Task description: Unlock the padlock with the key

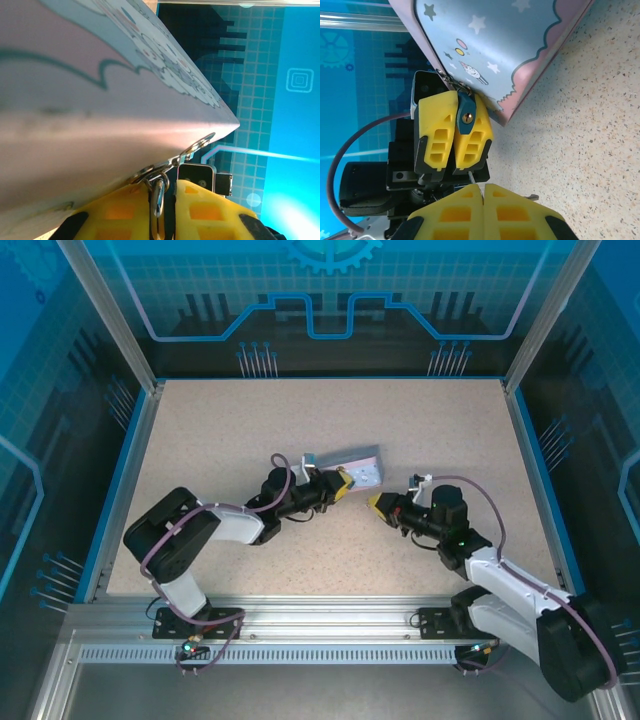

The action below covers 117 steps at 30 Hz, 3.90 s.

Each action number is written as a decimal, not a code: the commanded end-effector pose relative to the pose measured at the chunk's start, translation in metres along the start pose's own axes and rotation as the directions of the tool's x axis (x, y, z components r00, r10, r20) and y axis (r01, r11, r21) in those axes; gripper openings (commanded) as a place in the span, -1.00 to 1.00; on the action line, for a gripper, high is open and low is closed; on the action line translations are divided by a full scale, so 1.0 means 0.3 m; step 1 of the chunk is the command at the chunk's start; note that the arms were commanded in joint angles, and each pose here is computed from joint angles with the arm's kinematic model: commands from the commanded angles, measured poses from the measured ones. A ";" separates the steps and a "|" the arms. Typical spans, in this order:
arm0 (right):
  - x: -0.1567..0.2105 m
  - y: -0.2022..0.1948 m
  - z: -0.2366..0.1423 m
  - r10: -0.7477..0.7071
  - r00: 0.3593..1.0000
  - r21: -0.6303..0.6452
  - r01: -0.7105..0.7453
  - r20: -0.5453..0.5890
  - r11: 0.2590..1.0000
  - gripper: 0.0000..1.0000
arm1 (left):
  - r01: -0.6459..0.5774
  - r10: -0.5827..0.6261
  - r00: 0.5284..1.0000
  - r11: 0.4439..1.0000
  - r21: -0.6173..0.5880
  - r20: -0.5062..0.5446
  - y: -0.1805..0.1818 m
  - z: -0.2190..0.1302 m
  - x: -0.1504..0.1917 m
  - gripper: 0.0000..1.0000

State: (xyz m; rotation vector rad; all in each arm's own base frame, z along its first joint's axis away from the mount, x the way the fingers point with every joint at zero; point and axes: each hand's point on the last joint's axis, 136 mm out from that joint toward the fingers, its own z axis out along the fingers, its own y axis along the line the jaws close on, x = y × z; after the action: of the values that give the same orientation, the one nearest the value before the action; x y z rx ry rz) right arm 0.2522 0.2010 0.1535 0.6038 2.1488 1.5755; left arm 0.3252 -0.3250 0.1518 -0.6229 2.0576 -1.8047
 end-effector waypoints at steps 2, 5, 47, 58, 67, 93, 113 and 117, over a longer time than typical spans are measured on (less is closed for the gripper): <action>-0.019 0.087 0.030 -0.021 1.000 -0.061 0.022 0.023 0.998 -1.00 | -0.012 0.009 1.000 0.993 0.121 0.023 -0.127 -0.022 -0.011 -1.00; -0.025 0.091 0.045 -0.012 1.000 -0.069 0.014 0.029 0.997 -1.00 | -0.012 0.008 1.000 0.992 0.128 0.026 -0.137 -0.027 -0.011 -1.00; -0.055 0.090 0.110 0.084 0.992 -0.060 -0.079 0.092 0.995 -1.00 | 0.003 -0.007 1.000 0.988 0.152 0.028 -0.129 -0.035 -0.011 -1.00; -0.051 0.092 0.119 0.083 0.993 -0.058 -0.078 0.088 0.995 -1.00 | 0.003 -0.007 1.000 0.988 0.153 0.023 -0.130 -0.031 -0.007 -1.00; -0.050 0.106 0.129 0.078 0.993 -0.067 -0.073 0.083 0.995 -1.00 | 0.002 -0.005 1.000 0.988 0.152 0.018 -0.127 -0.027 -0.002 -1.00; -0.053 0.125 0.148 0.088 0.993 -0.087 -0.081 0.073 0.993 -1.00 | -0.005 0.005 1.000 0.988 0.152 0.004 -0.126 -0.017 0.015 -1.00; -0.071 0.128 0.188 0.131 0.991 -0.124 -0.125 0.039 0.984 -1.00 | -0.009 0.011 1.000 0.988 0.153 -0.009 -0.121 -0.014 0.038 -1.00; -0.090 0.109 0.168 0.097 0.994 -0.074 -0.092 0.056 0.993 -1.00 | -0.011 0.013 1.000 0.989 0.151 -0.010 -0.118 -0.019 0.042 -1.00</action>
State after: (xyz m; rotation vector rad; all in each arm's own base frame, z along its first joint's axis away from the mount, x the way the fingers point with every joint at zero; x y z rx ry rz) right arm 0.3017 0.2317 0.1521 0.8225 2.0565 1.6470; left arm 0.3360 -0.3129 0.1560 -0.7377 1.9575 -1.7934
